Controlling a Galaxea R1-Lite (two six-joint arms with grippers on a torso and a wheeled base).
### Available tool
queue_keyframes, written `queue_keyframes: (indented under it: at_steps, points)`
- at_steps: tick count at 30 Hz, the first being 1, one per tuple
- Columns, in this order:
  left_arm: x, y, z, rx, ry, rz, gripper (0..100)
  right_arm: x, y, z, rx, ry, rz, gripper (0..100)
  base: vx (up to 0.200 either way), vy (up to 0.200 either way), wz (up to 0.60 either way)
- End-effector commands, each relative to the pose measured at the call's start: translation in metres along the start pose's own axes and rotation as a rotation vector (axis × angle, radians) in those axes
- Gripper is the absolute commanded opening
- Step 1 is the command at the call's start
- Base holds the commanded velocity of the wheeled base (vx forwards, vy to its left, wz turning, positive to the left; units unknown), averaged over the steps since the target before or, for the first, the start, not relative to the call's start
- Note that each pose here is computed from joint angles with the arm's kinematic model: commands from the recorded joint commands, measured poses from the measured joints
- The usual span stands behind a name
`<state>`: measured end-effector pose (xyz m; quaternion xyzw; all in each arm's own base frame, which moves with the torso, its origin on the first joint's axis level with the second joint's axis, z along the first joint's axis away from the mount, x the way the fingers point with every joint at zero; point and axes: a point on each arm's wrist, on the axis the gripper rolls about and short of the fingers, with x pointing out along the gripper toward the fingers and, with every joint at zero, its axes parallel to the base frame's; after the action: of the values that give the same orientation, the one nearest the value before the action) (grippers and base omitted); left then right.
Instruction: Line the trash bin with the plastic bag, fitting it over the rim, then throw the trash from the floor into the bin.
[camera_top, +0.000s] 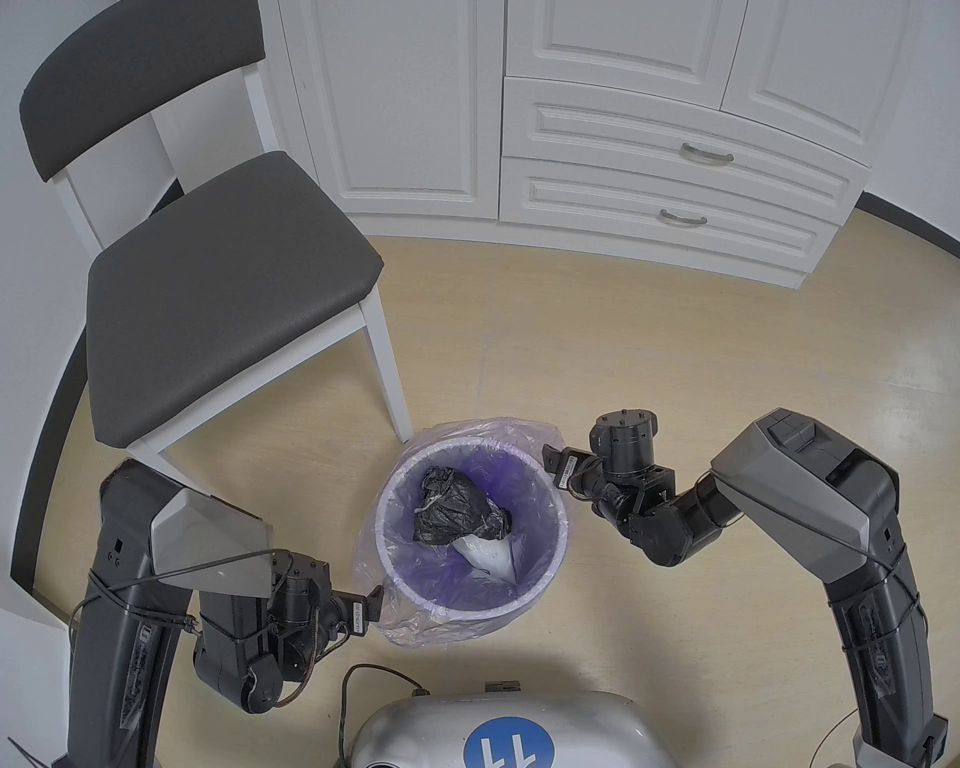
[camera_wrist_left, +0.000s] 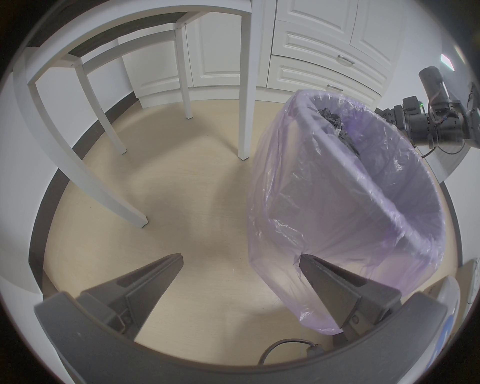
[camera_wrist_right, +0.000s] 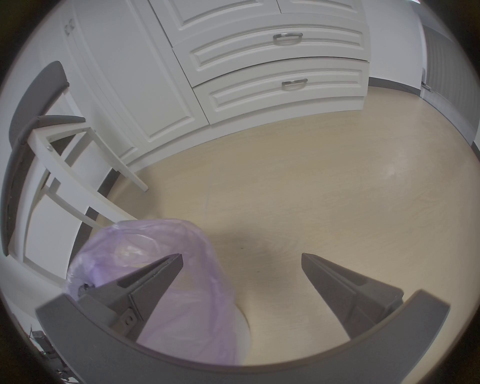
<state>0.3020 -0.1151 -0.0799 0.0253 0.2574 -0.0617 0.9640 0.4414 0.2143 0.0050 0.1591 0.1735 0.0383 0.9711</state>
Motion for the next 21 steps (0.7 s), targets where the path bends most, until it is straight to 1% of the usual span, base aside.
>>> queue_keyframes:
  at_steps: [1,14,18,21]
  points:
    - [0.005,0.0,-0.008,0.003,0.019,0.011,100,0.01,-0.01,-0.01,-0.004,0.018,-0.024,100,0.0,0.0,0.0]
    - [0.007,0.003,-0.008,-0.002,0.017,0.029,100,0.017,-0.02,-0.023,-0.013,0.048,-0.038,100,0.0,0.0,0.0]
    - [0.005,0.003,-0.009,-0.001,0.021,0.03,100,0.018,-0.023,-0.029,-0.027,0.087,-0.057,100,0.0,0.0,0.0]
    - [0.005,0.003,-0.009,-0.001,0.023,0.03,100,0.018,-0.024,-0.031,-0.03,0.096,-0.061,100,0.0,0.0,0.0]
